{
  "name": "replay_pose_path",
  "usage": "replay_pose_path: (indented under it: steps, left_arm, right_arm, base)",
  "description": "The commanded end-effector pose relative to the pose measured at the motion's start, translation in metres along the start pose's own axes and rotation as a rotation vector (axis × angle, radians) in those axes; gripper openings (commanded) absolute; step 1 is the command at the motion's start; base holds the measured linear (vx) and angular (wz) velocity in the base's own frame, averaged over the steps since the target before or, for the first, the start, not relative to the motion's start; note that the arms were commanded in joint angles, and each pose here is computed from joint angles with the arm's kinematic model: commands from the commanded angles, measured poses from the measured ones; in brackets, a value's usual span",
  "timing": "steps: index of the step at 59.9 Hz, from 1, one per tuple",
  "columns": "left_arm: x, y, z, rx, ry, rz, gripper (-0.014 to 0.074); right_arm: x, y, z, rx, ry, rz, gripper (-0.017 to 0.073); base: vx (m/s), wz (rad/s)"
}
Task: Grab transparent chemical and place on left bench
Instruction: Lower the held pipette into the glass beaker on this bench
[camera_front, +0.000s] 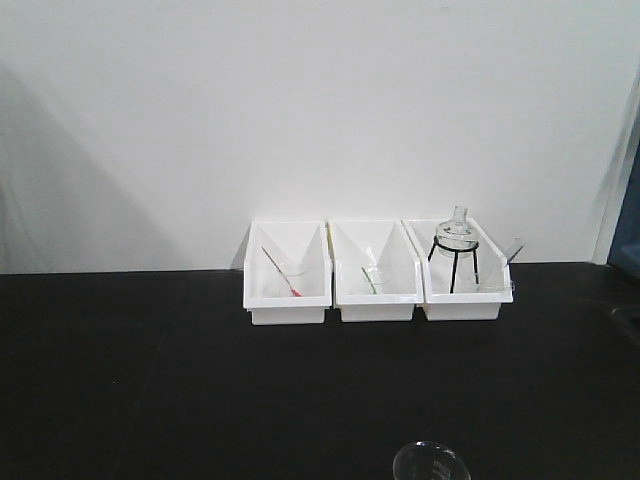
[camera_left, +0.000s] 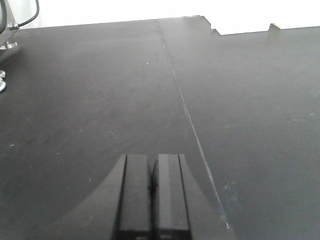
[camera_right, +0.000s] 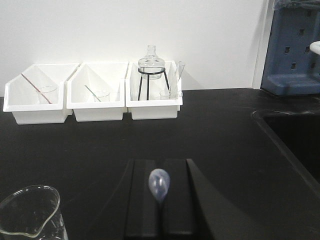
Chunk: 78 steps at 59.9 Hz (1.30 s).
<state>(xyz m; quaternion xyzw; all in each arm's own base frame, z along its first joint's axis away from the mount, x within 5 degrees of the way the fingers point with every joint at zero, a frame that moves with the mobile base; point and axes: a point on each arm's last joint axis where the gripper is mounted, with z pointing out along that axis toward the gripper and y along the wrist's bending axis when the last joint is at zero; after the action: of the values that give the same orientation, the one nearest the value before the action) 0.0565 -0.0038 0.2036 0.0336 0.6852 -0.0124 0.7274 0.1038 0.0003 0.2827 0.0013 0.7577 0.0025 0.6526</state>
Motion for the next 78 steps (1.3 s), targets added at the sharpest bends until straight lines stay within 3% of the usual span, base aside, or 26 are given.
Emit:
replay_pose_path:
  steps: [1,16,28,31,34,42,56,62,78]
  left_arm:
    - [-0.003,0.0,-0.001,-0.002,-0.081,-0.009,-0.0003]
    - [-0.003,0.0,-0.001,-0.002,-0.081,-0.009,-0.0003]
    - [-0.003,0.0,-0.001,-0.002,-0.081,-0.009,-0.0003]
    - [-0.003,0.0,-0.001,-0.002,-0.081,-0.009,-0.0003]
    - [-0.003,0.0,-0.001,-0.002,-0.081,-0.009,-0.0003]
    - [-0.003,0.0,-0.001,-0.002,-0.081,-0.009,-0.0003]
    - [-0.003,0.0,-0.001,-0.002,-0.081,-0.009,-0.0003]
    - [-0.003,0.0,-0.001,-0.002,-0.081,-0.009,-0.0003]
    - [-0.003,0.0,-0.001,-0.002,-0.081,-0.009,-0.0003]
  right_arm:
    - [-0.018,0.0,-0.001,-0.003,-0.115,-0.001,-0.0004]
    - [-0.023,0.001,-0.001,-0.007,-0.162,0.0,-0.0004]
    - [-0.027,0.001,0.009,-0.017,-0.209,0.095,-0.0004]
    - [-0.029,0.001,0.017,-0.019,-0.223,0.096,-0.0004]
    - [-0.051,0.005,0.046,-0.049,-0.239,0.041,-0.0004]
    - [-0.072,0.032,0.077,-0.2,-0.225,-0.06,-0.0004]
    - [-0.069,0.1,0.126,-0.473,-0.131,-0.109,-0.0004]
    - [-0.059,0.117,0.141,-0.518,-0.09,-0.108,-0.0004]
    - [-0.02,0.129,0.173,-0.539,0.026,-0.126,-0.0001]
  base:
    - [0.0,0.0]
    - [0.0,0.0]
    - [0.0,0.0]
    - [0.0,0.0]
    - [0.0,0.0]
    - [0.0,0.0]
    - [0.0,0.0]
    - [0.0,0.0]
    - [0.0,0.0]
